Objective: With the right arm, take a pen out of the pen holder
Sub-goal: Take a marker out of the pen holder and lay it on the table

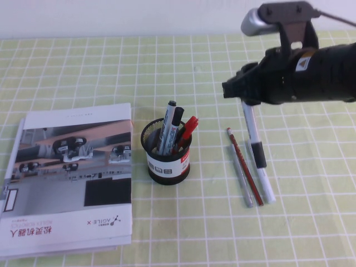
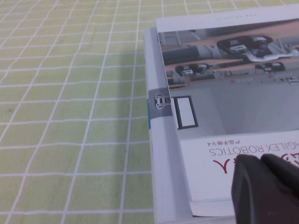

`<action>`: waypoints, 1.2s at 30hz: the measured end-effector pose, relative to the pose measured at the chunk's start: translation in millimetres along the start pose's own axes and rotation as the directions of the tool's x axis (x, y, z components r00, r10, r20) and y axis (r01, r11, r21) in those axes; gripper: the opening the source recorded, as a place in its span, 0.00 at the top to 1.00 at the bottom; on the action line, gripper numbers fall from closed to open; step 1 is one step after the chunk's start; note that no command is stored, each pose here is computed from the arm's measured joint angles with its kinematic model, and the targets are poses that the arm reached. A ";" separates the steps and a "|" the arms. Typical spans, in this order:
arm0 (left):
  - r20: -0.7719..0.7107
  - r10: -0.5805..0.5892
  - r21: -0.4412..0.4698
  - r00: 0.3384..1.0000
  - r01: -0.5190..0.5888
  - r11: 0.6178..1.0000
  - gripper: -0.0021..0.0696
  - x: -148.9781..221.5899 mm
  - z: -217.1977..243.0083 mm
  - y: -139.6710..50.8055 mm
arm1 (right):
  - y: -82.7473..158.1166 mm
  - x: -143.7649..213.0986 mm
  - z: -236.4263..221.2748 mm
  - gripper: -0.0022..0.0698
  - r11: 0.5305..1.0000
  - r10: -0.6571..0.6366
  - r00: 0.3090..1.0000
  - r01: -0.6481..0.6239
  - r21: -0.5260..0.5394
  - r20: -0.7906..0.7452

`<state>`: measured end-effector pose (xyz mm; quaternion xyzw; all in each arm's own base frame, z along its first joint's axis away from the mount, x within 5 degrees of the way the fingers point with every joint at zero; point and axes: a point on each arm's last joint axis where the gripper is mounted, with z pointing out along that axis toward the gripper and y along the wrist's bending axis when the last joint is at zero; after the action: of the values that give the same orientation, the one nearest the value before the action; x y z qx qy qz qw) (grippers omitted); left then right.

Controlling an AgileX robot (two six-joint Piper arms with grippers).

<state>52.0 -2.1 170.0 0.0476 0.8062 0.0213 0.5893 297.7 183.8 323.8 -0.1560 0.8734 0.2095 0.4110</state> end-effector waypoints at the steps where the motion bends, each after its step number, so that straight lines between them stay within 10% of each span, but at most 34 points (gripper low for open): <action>1: 0.000 0.000 0.000 1.000 0.000 1.000 0.98 0.0 0.0 0.0 | -0.8 2.3 3.2 0.82 1.000 0.016 1.000 -0.016 0.004 -0.019; 14: 0.000 0.000 0.000 1.000 0.000 1.000 0.98 0.0 0.0 0.0 | -14.8 36.9 89.0 0.82 0.990 0.133 0.930 -0.109 0.088 -0.342; 36: 0.000 0.000 0.000 1.000 0.000 1.000 0.98 0.0 0.0 0.0 | -29.3 71.0 146.6 0.82 0.980 0.192 0.910 -0.155 0.128 -0.367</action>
<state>52.0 -2.1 170.0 0.0476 0.8062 0.0213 0.5893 362.8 223.9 177.0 -0.0954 0.9556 0.1690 0.2219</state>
